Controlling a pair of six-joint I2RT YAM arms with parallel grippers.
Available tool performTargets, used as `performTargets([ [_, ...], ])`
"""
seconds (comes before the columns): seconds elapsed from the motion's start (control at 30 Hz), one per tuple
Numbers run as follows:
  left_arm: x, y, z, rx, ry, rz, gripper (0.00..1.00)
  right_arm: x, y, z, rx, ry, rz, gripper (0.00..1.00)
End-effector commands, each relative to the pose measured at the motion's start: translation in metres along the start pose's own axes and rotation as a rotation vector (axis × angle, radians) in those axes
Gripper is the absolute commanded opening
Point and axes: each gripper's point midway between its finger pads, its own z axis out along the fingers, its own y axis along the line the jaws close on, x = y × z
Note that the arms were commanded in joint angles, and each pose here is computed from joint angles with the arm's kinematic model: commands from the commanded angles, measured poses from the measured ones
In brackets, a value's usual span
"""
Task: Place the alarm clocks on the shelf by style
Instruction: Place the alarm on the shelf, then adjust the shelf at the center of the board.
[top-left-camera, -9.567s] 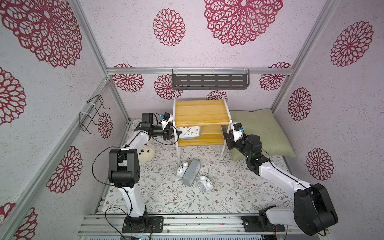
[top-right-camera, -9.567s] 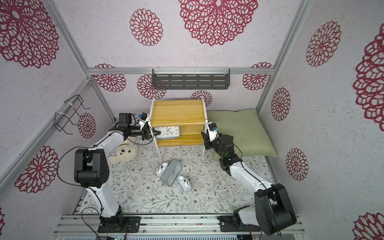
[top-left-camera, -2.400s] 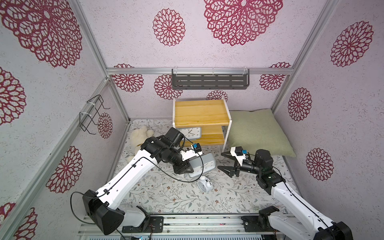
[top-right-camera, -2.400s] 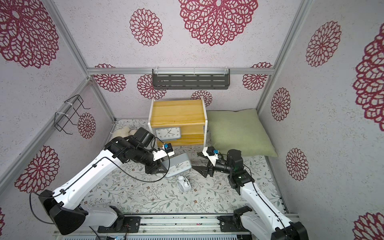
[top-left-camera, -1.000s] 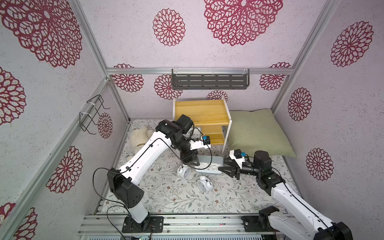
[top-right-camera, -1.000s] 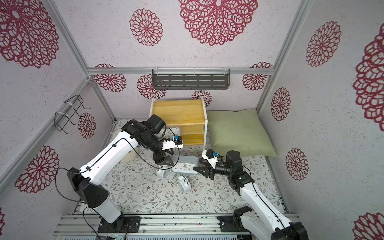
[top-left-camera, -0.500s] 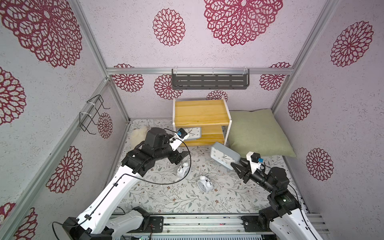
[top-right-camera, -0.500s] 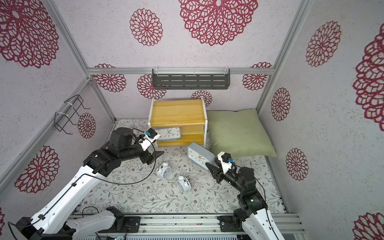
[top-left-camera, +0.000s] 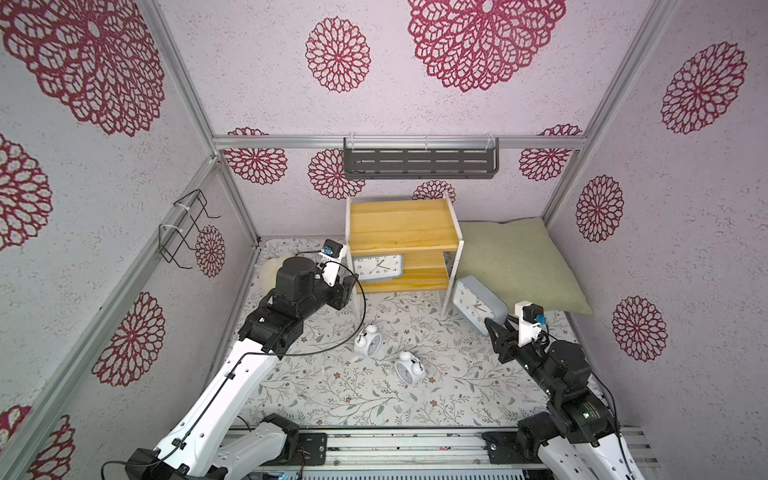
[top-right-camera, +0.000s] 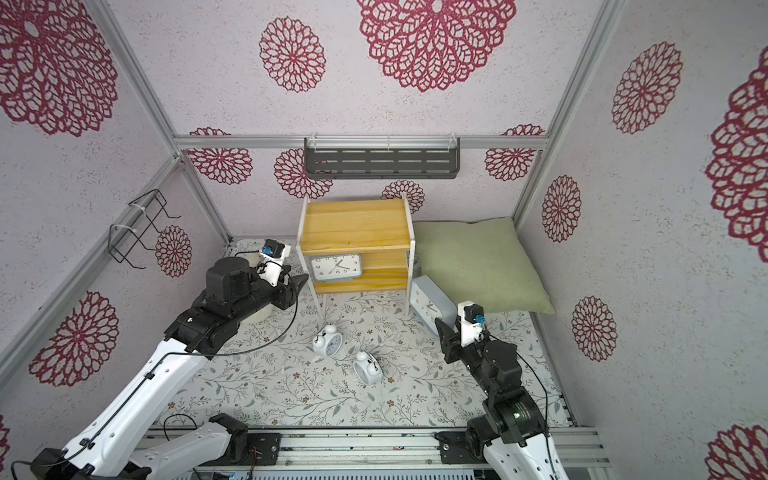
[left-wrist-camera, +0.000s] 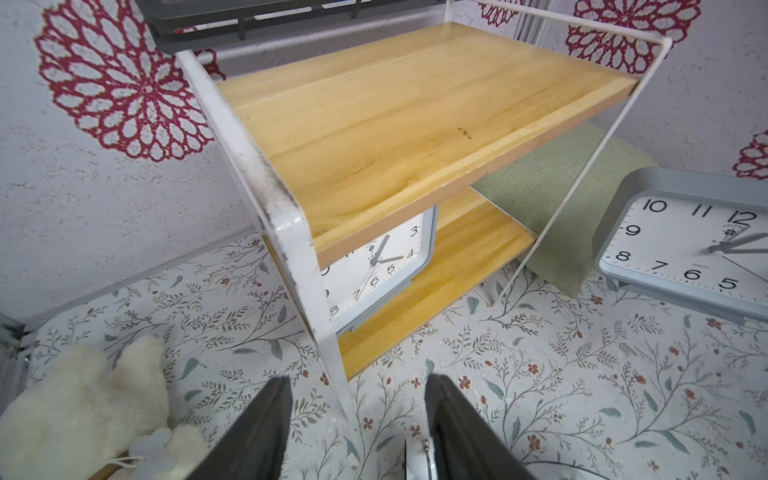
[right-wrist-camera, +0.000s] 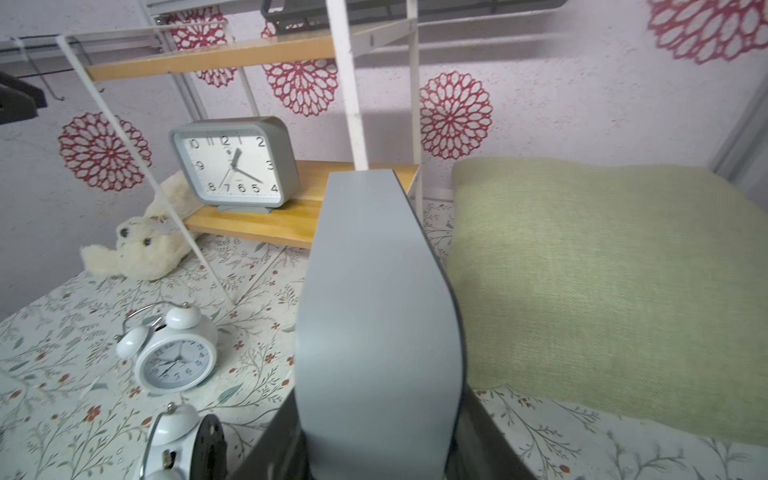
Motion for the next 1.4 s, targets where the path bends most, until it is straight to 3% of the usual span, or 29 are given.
performTargets([
  [0.0,-0.013,-0.004,0.009,0.071,-0.031,-0.057,0.59,-0.044,-0.019,-0.012,0.124,-0.143,0.031,0.34],
  [0.3,-0.010,0.011,0.030,0.089,0.010,-0.084,0.50,-0.070,-0.031,0.017,0.152,-0.179,-0.023,0.34],
  [0.53,-0.009,0.018,0.038,0.102,0.020,-0.080,0.30,-0.089,-0.046,0.046,0.028,-0.206,-0.041,0.34],
  [0.67,-0.010,0.022,0.040,0.095,0.024,-0.079,0.25,-0.096,-0.049,0.064,-0.063,-0.206,-0.075,0.34],
  [1.37,-0.004,0.050,0.045,0.007,0.040,-0.099,0.18,-0.100,-0.025,0.137,-0.577,-0.188,-0.281,0.35],
])
